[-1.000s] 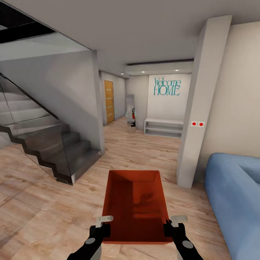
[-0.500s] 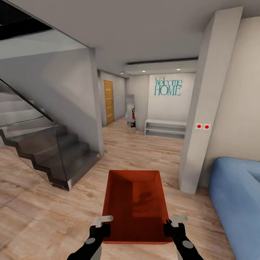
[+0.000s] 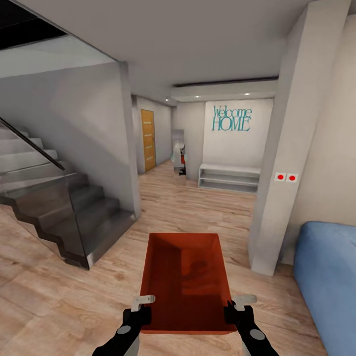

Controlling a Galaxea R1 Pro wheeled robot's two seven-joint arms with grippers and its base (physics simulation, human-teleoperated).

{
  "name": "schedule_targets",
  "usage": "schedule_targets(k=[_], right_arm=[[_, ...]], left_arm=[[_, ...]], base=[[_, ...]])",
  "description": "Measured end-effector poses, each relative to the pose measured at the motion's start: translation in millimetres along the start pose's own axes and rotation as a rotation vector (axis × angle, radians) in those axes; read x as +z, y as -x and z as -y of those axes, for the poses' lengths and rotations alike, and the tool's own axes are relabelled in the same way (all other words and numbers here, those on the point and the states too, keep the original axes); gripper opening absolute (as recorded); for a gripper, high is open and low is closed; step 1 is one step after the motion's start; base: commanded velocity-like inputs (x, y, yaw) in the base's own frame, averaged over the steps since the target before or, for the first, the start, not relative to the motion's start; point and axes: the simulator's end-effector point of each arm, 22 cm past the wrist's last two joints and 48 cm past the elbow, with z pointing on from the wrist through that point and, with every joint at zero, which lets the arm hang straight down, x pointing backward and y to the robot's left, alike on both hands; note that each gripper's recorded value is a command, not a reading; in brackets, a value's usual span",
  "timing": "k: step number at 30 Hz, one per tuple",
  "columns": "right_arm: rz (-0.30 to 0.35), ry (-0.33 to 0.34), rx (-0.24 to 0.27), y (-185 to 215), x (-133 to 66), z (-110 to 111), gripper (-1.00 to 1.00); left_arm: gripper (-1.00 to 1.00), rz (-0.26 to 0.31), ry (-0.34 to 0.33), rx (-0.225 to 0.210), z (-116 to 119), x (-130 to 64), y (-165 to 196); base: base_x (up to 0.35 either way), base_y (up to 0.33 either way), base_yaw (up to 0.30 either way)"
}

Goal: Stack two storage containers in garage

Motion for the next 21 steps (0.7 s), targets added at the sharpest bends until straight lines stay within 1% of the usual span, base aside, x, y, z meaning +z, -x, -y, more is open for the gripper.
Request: schedule_targets(k=[21], right_arm=[[0.001, -0.002, -0.005, 0.6, 0.1, 1.0, -1.00]], left_arm=[[-1.00, 0.001, 0.000, -0.002, 0.9, -0.1, 0.4]], base=[[0.325, 0.000, 0.000]])
